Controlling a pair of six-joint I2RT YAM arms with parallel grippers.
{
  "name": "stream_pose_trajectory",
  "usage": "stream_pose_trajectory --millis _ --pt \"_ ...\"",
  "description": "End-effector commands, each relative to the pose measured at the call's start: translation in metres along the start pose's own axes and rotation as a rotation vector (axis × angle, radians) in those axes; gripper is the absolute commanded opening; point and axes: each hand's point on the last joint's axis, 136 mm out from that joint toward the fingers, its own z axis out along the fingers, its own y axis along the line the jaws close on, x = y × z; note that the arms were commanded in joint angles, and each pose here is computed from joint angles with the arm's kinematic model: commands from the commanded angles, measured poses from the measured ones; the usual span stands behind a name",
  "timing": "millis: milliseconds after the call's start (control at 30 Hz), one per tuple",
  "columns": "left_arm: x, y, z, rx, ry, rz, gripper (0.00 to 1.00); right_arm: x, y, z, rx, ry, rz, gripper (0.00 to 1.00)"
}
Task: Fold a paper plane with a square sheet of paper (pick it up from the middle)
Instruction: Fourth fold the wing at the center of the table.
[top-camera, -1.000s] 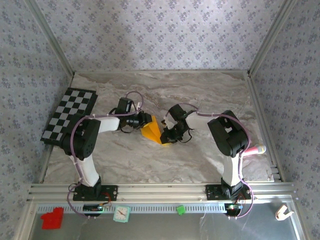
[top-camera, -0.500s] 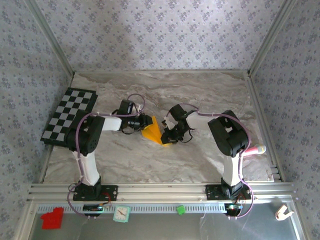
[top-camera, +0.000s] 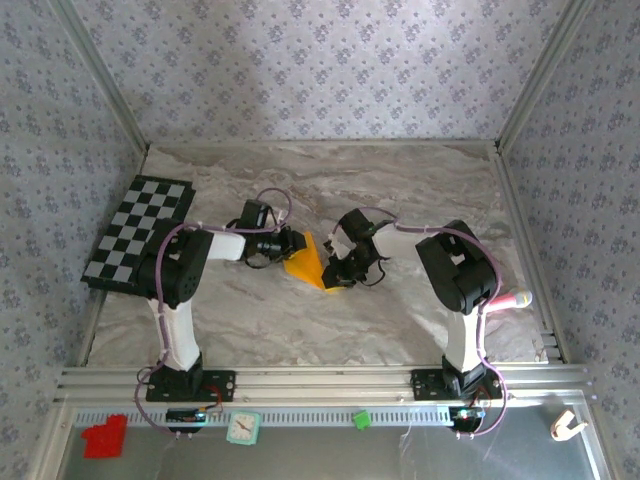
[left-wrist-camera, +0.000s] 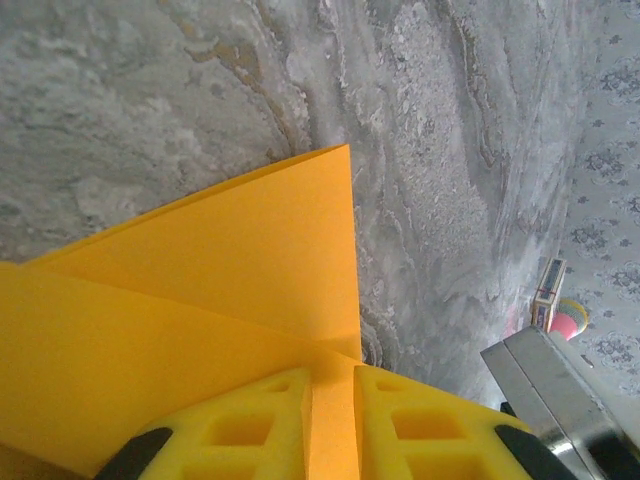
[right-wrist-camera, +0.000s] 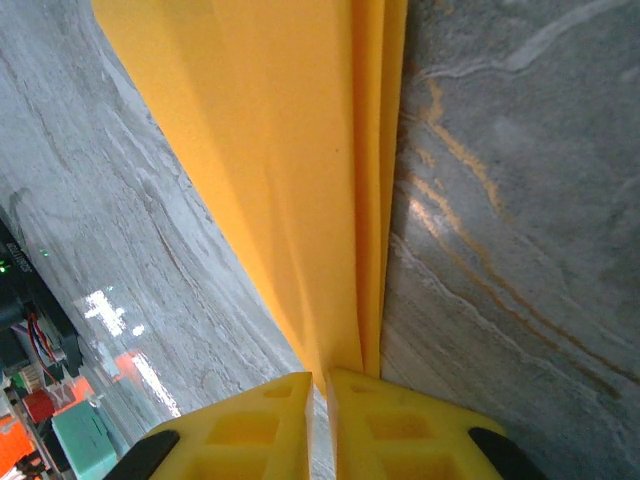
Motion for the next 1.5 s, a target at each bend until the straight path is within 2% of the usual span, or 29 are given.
stream_pose_trajectory --millis 0,233,400,667,867,1000,1200,1333,1467 --pt "0.002 0.016 0.007 -0.064 0.007 -0.024 0.19 0.018 -0.019 0.002 0.060 0.038 0.062 0.14" --pt "0.014 0.042 0.010 -0.144 0.035 -0.083 0.17 -0.029 0.030 -0.032 -0.038 -0.176 -0.004 0.17" --pt "0.018 0.048 0.011 -0.165 0.044 -0.102 0.17 -0.045 0.036 -0.030 -0.008 -0.234 -0.007 0.17" --pt "0.021 0.052 0.011 -0.188 0.047 -0.112 0.17 -0.060 0.028 -0.009 0.026 -0.214 0.023 0.15" --pt "0.020 0.045 0.011 -0.178 0.049 -0.107 0.17 -0.056 0.009 0.001 0.080 -0.195 0.072 0.14" --pt "0.013 0.030 0.008 -0.156 0.042 -0.084 0.17 -0.047 -0.007 0.007 0.123 -0.165 0.109 0.13" --pt "0.002 -0.013 -0.007 -0.080 0.026 0.021 0.19 -0.030 -0.029 0.013 0.198 -0.111 0.157 0.12" --pt "0.012 -0.032 -0.014 -0.049 0.029 0.080 0.17 -0.026 -0.035 0.014 0.222 -0.097 0.176 0.11" --pt "0.028 -0.029 -0.011 -0.065 0.052 0.085 0.14 -0.024 -0.038 0.015 0.235 -0.089 0.189 0.10"
